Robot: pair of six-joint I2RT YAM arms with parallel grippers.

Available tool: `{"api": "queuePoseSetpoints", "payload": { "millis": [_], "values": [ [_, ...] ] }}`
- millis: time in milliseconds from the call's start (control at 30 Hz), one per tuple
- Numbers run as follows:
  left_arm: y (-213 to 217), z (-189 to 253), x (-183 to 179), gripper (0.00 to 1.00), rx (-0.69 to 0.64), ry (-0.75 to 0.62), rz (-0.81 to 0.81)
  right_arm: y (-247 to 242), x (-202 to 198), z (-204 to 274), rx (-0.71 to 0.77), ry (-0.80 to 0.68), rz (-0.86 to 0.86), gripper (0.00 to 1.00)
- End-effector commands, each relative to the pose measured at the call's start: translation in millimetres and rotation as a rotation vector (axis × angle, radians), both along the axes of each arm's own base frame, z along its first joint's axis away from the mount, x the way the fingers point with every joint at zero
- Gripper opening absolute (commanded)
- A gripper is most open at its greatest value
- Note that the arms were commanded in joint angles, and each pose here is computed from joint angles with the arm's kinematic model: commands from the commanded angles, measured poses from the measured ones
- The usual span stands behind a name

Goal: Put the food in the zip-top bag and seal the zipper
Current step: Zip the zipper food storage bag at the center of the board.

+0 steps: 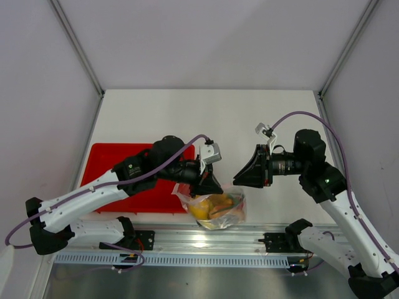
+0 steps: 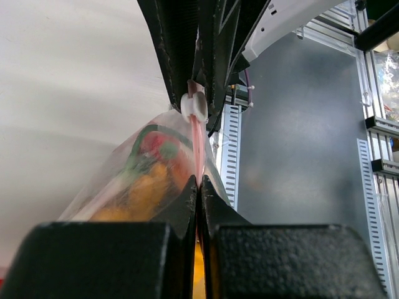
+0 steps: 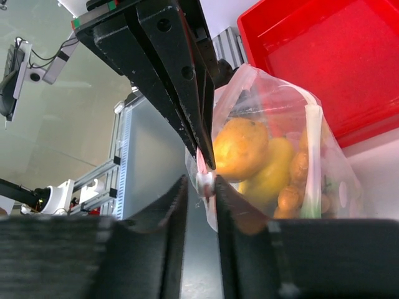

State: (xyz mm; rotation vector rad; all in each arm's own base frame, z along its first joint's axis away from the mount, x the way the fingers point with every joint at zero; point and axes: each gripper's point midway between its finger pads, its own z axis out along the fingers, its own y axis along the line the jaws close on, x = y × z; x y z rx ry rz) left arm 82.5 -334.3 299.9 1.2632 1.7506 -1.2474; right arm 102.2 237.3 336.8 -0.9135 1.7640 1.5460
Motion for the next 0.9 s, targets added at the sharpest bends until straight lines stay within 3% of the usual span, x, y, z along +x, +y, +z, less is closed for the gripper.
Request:
{"api": "queuePoseSetpoints", "payload": {
  "millis": [0,167,633,700,767,867],
  "values": [
    [-4,27,-2,0.01,-0.068,-0.039,-0.032,2,0,6,0.025,-0.019,0.015,0.24],
    [-6,28,0,0.01,-0.052,-0.028,-0.021,3,2,7,0.029,-0.018,0.011,0.0],
    [-12,36,4,0.0,-0.044,0.032,0.005,10,-1,-6,-0.012,-0.034,-0.004,0.01],
    [-12,38,4,0.01,-0.054,0.033,0.003,12,-2,-10,-0.023,-0.027,-0.001,0.09],
    [-12,39,3,0.01,-0.057,0.03,0.002,12,-1,-12,-0.031,-0.036,-0.004,0.28],
    [-9,39,3,0.01,-0.06,0.027,0.005,9,-2,-13,-0.036,-0.05,-0.014,0.38]
  ]
}}
